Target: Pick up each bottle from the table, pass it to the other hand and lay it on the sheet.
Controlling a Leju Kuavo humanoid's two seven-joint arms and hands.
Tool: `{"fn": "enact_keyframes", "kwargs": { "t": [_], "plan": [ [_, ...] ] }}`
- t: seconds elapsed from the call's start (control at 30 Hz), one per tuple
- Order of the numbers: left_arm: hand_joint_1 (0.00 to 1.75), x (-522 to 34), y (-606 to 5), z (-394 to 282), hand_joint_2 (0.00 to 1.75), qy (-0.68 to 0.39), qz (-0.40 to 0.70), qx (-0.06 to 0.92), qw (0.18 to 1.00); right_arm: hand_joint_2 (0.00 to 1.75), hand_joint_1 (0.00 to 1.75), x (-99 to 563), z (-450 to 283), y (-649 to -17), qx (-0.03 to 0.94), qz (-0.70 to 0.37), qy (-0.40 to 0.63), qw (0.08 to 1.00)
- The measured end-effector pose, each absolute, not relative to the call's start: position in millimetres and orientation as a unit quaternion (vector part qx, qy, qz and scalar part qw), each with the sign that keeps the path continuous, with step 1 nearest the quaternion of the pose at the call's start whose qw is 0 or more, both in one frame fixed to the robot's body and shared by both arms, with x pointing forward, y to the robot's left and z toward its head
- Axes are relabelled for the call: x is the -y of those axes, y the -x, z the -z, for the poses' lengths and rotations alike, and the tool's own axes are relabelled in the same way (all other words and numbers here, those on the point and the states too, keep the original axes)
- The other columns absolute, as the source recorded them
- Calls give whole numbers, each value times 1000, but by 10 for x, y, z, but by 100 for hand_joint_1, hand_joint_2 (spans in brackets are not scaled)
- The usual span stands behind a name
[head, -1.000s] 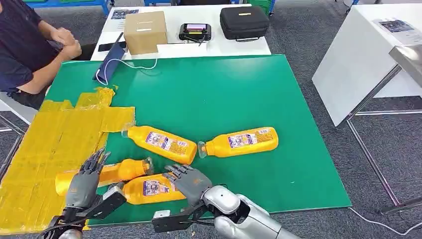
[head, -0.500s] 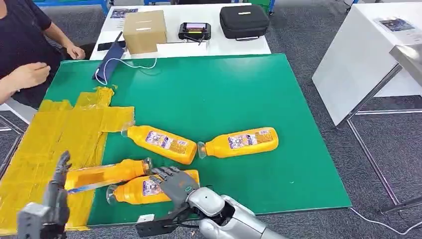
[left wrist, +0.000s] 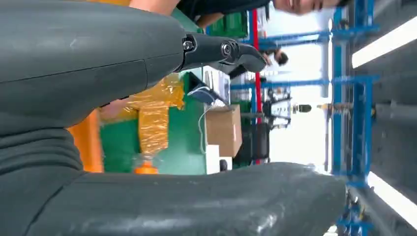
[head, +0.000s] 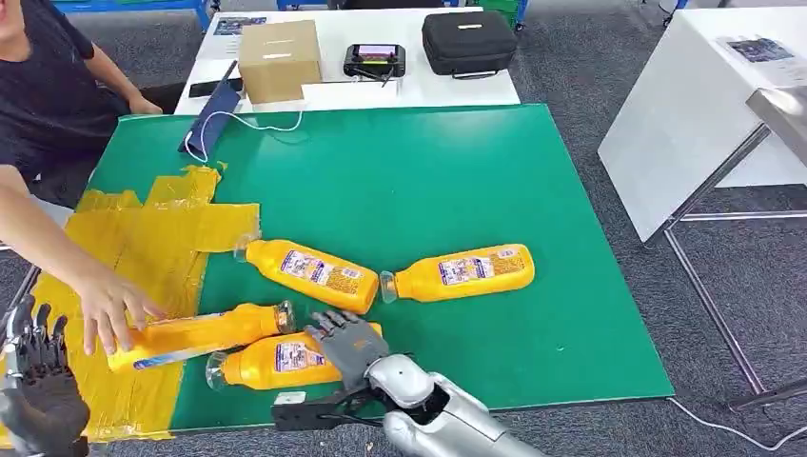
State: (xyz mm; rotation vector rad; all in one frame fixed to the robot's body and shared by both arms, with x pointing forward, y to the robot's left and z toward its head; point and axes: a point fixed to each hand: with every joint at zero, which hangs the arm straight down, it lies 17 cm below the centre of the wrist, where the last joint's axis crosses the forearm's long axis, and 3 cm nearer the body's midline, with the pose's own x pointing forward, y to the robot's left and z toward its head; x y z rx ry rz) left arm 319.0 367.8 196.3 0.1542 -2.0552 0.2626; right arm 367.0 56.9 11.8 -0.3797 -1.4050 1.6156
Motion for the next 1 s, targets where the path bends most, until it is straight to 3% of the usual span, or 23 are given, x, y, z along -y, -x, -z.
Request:
{"fn": "enact_keyframes", "kwargs": {
  "t": [0.23,0.7,0.73,1.0],
  "plan": [
    [0,-3401,-3353,-2152,0,-26,-133,865,483,175,0,-78,31,-3806,559,-638,181,497],
    [0,-3247,-3351,-2209,0,12,-122,872,474,175,0,-94,68,-3785,540,-657,190,491],
    [0,-3238,-3341,-2205,0,15,-120,872,473,0,0,-116,59,-3781,542,-656,189,490],
    [0,-3256,-3277,-2176,0,18,-117,874,472,0,0,-251,-52,-3693,576,-633,158,492]
  ]
}}
